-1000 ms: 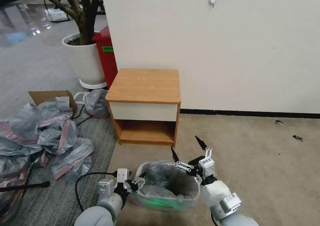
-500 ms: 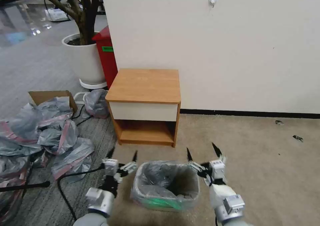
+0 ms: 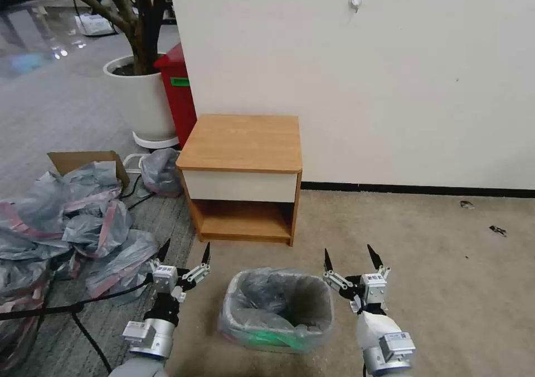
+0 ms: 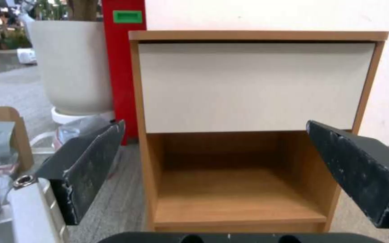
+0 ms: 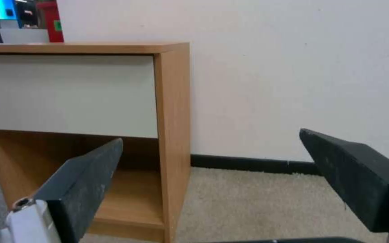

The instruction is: Pick up the garbage bag from the table and place it over the trash can.

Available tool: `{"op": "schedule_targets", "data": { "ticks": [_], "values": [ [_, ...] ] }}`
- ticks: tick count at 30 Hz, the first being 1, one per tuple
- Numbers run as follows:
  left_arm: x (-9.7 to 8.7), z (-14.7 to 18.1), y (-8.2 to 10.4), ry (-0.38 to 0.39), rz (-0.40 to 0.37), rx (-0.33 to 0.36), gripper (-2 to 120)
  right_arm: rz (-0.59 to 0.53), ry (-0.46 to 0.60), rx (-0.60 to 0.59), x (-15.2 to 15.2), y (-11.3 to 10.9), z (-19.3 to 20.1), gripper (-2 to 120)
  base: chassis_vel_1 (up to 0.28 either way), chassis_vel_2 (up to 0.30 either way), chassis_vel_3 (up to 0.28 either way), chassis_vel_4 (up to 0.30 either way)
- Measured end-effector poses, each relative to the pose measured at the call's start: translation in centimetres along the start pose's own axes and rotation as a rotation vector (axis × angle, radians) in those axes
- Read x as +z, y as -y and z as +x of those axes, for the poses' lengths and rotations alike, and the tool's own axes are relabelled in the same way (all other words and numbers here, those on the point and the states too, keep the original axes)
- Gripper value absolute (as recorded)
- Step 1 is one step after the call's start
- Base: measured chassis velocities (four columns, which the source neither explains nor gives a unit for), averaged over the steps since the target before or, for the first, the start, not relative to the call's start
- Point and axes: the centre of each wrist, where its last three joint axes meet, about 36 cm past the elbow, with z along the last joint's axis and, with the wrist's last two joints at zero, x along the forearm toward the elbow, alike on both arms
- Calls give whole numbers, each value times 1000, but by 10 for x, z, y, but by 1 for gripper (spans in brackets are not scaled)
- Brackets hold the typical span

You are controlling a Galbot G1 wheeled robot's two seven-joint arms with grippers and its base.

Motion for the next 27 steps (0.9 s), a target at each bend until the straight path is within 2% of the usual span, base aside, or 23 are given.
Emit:
{"op": "schedule_targets", "data": {
  "ticks": [27],
  "values": [
    [-1,0,1,-9,4,0,100,1,2,-3,0,0,0,100,0,0,0,0]
  ]
}}
